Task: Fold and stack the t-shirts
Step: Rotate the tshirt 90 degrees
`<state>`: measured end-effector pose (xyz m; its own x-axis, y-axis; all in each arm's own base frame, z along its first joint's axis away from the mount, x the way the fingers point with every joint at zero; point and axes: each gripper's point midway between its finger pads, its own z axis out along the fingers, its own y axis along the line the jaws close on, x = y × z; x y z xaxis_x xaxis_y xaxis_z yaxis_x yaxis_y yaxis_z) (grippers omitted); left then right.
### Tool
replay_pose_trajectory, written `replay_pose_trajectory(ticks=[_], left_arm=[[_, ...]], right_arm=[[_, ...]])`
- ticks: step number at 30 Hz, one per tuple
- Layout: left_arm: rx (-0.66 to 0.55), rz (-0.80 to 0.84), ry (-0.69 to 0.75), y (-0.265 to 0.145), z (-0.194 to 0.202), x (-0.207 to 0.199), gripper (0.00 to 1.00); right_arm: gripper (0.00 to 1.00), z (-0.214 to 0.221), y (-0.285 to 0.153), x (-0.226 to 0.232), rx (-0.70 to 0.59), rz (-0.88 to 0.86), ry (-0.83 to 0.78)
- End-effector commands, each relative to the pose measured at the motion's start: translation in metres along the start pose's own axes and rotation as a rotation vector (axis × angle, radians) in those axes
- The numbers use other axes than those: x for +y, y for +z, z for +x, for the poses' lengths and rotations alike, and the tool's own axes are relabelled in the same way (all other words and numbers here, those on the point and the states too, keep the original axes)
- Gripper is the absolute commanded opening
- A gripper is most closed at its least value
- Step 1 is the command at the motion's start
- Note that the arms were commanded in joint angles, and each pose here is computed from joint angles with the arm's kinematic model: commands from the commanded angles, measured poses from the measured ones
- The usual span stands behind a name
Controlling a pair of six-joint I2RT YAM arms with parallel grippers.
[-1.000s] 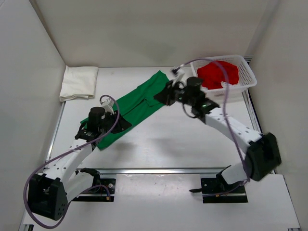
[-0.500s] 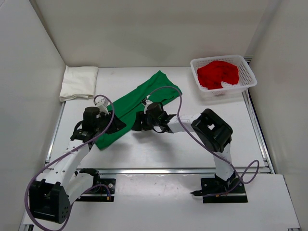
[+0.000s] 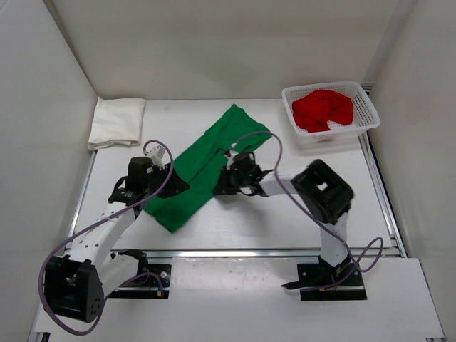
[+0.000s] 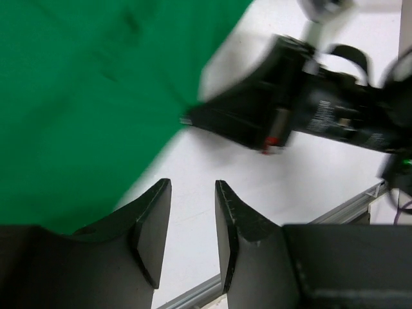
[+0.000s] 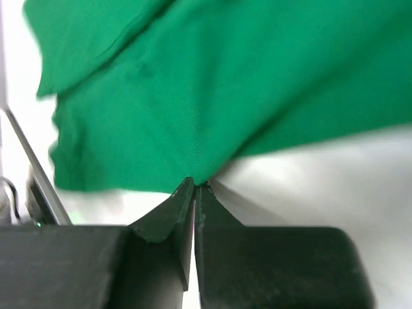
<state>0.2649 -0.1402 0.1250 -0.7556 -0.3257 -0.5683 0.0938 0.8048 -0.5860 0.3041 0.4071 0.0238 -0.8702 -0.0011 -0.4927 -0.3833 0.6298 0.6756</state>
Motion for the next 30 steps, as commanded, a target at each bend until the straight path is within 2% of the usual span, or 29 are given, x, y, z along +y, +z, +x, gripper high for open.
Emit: replay_pose_trajectory(ticks=[1, 3, 4, 5, 7, 9, 12, 15, 20, 25, 28, 30], left_arm=[[-0.017, 0.029, 0.033, 0.005, -0.008, -0.012, 0.45], [0.017, 0.039, 0.036, 0.012, 0.003, -0.014, 0.47], [0.03, 0.016, 0.036, 0.016, 0.009, -0.007, 0.47], [0.045, 0.009, 0.052, 0.019, 0.017, -0.009, 0.49], [0.064, -0.014, 0.052, 0.023, 0.028, 0.0, 0.51], [0.08, -0.056, 0.044, 0.025, 0.038, 0.015, 0.51], [0.064, -0.113, 0.011, 0.023, 0.043, 0.033, 0.53], [0.037, -0.146, -0.012, 0.02, 0.052, 0.047, 0.56], [0.034, -0.197, -0.053, 0.017, 0.065, 0.072, 0.57], [0.042, -0.218, -0.057, 0.015, 0.078, 0.083, 0.57], [0.039, -0.232, -0.053, 0.015, 0.08, 0.087, 0.57], [0.047, -0.228, -0.052, 0.015, 0.081, 0.086, 0.57]], right_arm=[[0.0, -0.012, -0.07, -0.039, 0.0, 0.049, -0.012], [0.03, 0.0, -0.102, -0.061, 0.041, 0.066, 0.009], [0.13, 0.006, -0.114, -0.062, 0.068, 0.062, 0.018], [0.18, 0.008, -0.125, -0.07, 0.082, 0.052, 0.026], [0.39, -0.007, -0.149, -0.075, 0.046, 0.08, 0.0], [0.45, -0.034, -0.164, -0.081, -0.055, 0.132, 0.004], [0.45, -0.085, -0.183, -0.092, -0.242, 0.165, 0.021], [0.43, -0.13, -0.186, -0.113, -0.339, 0.19, 0.049], [0.54, -0.18, -0.16, -0.152, -0.384, 0.26, 0.084], [0.47, -0.187, -0.138, -0.191, -0.372, 0.311, 0.177], [0.46, -0.183, -0.119, -0.192, -0.317, 0.312, 0.179], [0.47, -0.197, -0.111, -0.192, -0.326, 0.315, 0.158]])
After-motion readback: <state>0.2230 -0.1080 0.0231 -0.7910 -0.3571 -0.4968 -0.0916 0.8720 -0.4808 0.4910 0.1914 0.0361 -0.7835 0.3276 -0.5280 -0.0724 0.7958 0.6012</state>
